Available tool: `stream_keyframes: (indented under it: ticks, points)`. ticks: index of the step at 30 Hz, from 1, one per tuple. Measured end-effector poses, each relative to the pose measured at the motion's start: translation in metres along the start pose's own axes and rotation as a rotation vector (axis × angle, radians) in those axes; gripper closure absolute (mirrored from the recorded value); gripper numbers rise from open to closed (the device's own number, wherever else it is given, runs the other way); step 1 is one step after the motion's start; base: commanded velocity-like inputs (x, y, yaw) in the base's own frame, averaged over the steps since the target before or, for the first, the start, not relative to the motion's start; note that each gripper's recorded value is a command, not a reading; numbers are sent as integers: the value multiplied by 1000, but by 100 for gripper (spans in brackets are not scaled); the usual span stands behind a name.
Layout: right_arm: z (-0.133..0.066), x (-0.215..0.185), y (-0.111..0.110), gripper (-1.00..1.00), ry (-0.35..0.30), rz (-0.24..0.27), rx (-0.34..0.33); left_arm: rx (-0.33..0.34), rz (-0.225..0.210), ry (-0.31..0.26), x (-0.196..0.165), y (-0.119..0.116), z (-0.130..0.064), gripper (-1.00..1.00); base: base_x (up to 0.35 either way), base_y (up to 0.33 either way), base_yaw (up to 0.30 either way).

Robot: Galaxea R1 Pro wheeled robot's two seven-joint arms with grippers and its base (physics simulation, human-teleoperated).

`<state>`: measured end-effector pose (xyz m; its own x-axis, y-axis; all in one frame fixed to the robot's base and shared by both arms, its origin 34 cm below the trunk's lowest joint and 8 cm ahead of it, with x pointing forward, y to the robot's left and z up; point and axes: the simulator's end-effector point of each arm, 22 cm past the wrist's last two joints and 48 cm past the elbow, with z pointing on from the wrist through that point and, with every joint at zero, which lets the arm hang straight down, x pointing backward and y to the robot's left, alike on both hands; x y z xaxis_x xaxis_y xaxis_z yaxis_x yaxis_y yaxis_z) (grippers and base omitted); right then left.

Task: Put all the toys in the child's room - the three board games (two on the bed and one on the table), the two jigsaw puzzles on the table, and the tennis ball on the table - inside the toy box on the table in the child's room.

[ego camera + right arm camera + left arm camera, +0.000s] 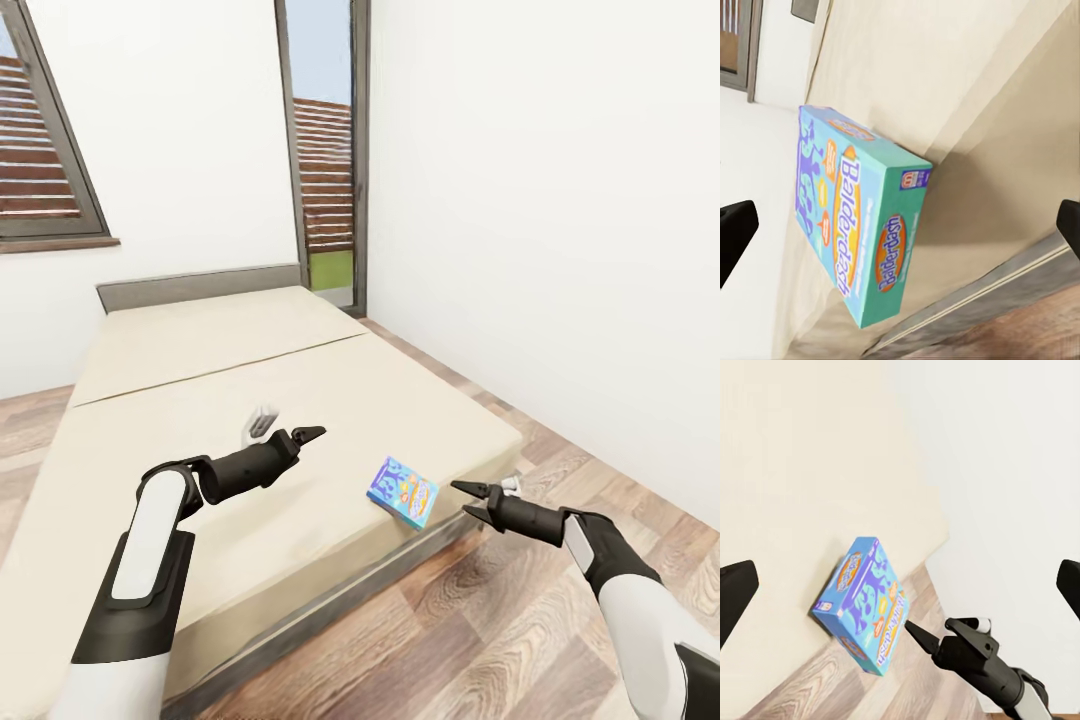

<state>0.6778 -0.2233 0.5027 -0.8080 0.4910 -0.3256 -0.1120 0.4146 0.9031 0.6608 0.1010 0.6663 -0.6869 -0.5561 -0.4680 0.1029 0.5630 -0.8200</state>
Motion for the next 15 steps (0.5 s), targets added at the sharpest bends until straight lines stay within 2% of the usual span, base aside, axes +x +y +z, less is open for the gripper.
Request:
stream_keyframes:
  ticks: [8,15]
  points:
    - [1,4,-4,-100,0,26,1,0,1,0,0,0,0,-100,0,0,59]
    - [-2,0,-7,-100,-26,50,0,0,1,0,0,0,0,-100,0,0,22]
